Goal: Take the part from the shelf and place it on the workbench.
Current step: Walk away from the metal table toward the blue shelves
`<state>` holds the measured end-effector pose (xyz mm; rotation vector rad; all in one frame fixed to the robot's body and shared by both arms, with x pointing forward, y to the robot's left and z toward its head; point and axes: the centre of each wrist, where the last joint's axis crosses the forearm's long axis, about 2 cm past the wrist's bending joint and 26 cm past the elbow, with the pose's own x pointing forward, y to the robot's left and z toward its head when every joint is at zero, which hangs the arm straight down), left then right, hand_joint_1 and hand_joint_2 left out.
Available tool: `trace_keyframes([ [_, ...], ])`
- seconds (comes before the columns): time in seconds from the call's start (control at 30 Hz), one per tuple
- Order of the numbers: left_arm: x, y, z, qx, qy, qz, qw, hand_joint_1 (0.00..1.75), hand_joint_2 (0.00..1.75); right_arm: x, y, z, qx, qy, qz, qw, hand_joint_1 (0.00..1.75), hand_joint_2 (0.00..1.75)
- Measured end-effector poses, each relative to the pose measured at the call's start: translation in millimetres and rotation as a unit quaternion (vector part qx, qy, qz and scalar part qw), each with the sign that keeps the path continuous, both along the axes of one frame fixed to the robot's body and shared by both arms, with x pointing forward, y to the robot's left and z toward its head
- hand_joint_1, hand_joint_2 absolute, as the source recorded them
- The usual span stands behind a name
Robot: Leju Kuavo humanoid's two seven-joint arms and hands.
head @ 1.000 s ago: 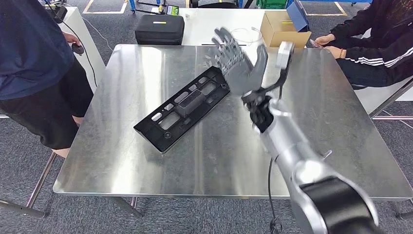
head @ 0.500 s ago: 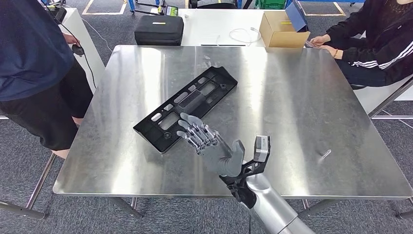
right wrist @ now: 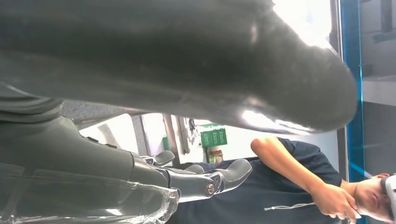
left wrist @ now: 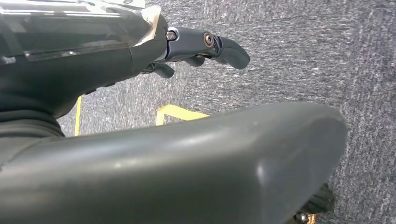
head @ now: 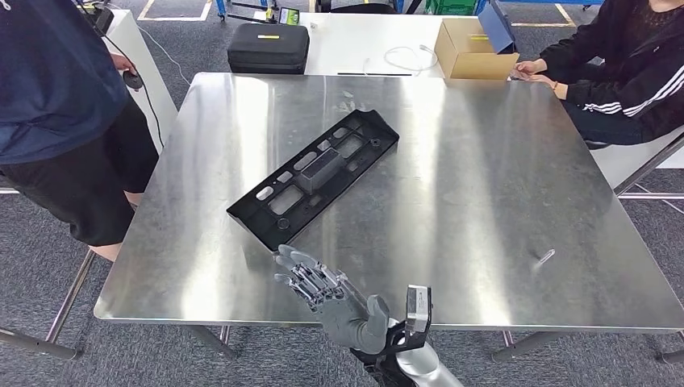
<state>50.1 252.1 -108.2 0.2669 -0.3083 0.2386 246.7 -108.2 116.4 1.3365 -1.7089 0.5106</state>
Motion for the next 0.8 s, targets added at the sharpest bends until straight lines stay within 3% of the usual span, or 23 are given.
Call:
trace_keyframes([
  [0.8, -1.0, -0.8, 0.0, 0.002, 0.007, 0.001, 1.000, 0.00, 0.00, -3.2, 5.4, -0.9, 0.004, 0.010, -0.014, 1.000, 0.00, 0.00],
])
